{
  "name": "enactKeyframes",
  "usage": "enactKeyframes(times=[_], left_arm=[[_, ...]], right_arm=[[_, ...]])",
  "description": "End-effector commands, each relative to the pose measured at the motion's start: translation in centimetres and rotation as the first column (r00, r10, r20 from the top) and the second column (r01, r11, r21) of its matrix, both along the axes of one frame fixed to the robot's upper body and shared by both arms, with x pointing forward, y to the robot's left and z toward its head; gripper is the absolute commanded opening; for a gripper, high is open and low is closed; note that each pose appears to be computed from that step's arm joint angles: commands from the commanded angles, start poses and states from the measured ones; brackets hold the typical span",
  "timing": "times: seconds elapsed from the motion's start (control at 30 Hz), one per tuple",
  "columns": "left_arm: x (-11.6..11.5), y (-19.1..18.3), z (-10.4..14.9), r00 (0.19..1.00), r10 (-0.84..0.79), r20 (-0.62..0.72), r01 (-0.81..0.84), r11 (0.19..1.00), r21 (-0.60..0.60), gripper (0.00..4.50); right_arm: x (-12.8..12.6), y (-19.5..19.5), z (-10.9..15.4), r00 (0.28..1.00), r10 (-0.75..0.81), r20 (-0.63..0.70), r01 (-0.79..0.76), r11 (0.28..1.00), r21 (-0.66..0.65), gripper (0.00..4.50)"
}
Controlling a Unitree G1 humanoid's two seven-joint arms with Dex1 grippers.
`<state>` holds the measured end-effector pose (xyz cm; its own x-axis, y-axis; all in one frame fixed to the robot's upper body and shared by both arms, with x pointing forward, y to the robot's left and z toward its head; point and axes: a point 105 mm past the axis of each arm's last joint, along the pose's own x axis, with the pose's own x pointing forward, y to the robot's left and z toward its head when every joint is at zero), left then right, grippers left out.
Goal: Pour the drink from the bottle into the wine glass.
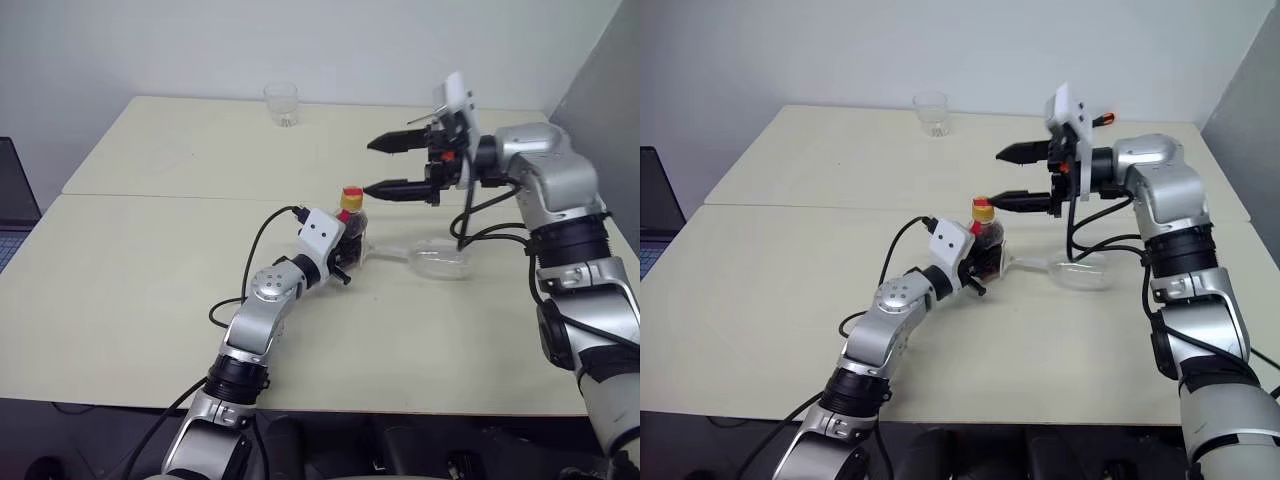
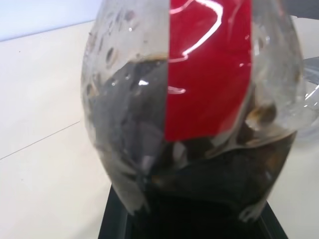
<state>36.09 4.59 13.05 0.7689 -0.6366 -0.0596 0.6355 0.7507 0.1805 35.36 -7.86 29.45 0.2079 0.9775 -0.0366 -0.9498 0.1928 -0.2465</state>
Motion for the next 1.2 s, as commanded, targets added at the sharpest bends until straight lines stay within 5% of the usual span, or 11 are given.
enactKeyframes(times=[0.03, 0.13, 0.37, 0.5, 0.9, 1.2], left_arm=[[-0.3, -0.5, 2.2, 0.996, -0.016, 0.093, 0.018, 1.000, -0.024, 0.75], [-0.3, -0.5, 2.4, 0.994, -0.010, 0.105, 0.013, 0.999, -0.033, 0.75], [-0.1, -0.7, 3.1, 0.992, 0.000, 0.129, 0.010, 0.997, -0.074, 0.75], [-0.1, -0.9, 3.2, 0.992, -0.004, 0.125, 0.015, 0.995, -0.094, 0.75], [-0.1, -1.0, 3.0, 0.993, -0.012, 0.119, 0.022, 0.996, -0.089, 0.75], [-0.2, -1.1, 2.9, 0.993, -0.015, 0.115, 0.025, 0.996, -0.090, 0.75]], right_arm=[[-1.6, -0.1, 2.4, 0.999, -0.045, -0.010, 0.046, 0.990, 0.132, 4.50], [-1.3, 0.7, 2.7, 0.970, -0.231, -0.080, 0.244, 0.946, 0.216, 4.50], [-1.3, 3.6, -1.1, 0.803, -0.557, -0.211, 0.591, 0.788, 0.173, 4.50], [-1.2, 3.5, -1.1, 0.755, -0.610, -0.241, 0.654, 0.732, 0.192, 4.50], [-2.0, 5.9, -2.2, 0.782, -0.583, -0.220, 0.617, 0.775, 0.140, 4.50], [-0.3, 6.4, -3.3, 0.746, -0.630, -0.216, 0.660, 0.743, 0.114, 4.50]])
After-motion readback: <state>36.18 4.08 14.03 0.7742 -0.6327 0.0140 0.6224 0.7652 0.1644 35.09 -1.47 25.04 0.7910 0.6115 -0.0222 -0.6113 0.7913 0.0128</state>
